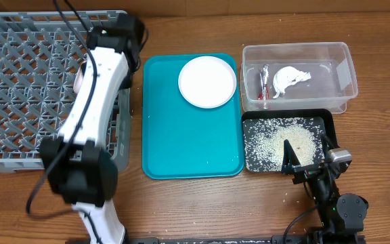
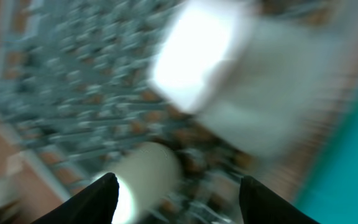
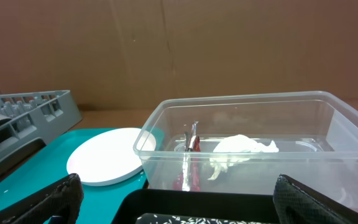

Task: Sort waste into correct bins and load items into the dishwasher
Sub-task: 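Place the pink bowl on its side in the rack's back left, then reach the left gripper to the white plate's edge on the tray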

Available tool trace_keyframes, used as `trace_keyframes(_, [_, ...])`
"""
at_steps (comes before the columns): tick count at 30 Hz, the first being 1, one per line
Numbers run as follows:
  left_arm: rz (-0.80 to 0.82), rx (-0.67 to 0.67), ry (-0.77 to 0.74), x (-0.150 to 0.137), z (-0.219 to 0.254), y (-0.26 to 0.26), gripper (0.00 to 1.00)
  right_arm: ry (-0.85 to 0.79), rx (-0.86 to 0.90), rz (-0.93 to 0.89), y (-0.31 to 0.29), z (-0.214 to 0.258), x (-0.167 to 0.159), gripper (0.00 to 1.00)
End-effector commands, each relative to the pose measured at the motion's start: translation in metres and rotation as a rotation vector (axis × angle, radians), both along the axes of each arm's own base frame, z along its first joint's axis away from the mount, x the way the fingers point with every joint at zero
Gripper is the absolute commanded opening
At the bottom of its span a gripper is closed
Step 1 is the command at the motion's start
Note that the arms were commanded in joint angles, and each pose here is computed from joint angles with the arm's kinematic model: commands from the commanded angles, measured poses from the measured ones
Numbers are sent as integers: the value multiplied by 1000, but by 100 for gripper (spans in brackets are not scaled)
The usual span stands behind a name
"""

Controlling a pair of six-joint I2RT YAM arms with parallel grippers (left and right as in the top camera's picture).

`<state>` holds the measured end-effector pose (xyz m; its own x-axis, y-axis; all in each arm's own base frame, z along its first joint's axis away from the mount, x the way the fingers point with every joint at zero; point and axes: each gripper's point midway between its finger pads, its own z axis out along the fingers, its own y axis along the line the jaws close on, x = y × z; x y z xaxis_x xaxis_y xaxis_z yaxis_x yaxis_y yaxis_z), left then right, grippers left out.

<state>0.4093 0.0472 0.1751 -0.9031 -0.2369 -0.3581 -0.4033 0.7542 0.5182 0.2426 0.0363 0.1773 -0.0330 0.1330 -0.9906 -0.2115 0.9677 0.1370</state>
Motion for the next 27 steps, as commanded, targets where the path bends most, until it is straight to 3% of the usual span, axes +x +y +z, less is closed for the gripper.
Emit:
trace_keyframes(1, [-231, -412, -138, -1, 40, -110, 64, -6, -4, -6, -2, -2, 0, 100])
trace_keyframes(5, [-463, -613, -140, 10, 33, -195, 67, -6, -4, -6, -2, -2, 0, 100])
trace_keyframes(10, [-559, -623, -162, 36, -5, -248, 67, -6, -4, -6, -2, -2, 0, 100])
trace_keyframes(13, [-508, -616, -116, 47, -48, -253, 46, -6, -4, -6, -2, -2, 0, 100])
trace_keyframes(22, [-267, -631, 27, 50, -149, -229, 51, -6, -4, -6, -2, -2, 0, 100])
trace_keyframes(24, [-252, -643, 64, 46, -164, -230, 47, -6, -4, -6, -2, -2, 0, 100])
trace_keyframes(27, [-233, -652, 106, 39, -179, -231, 31, -6, -4, -6, -2, -2, 0, 100])
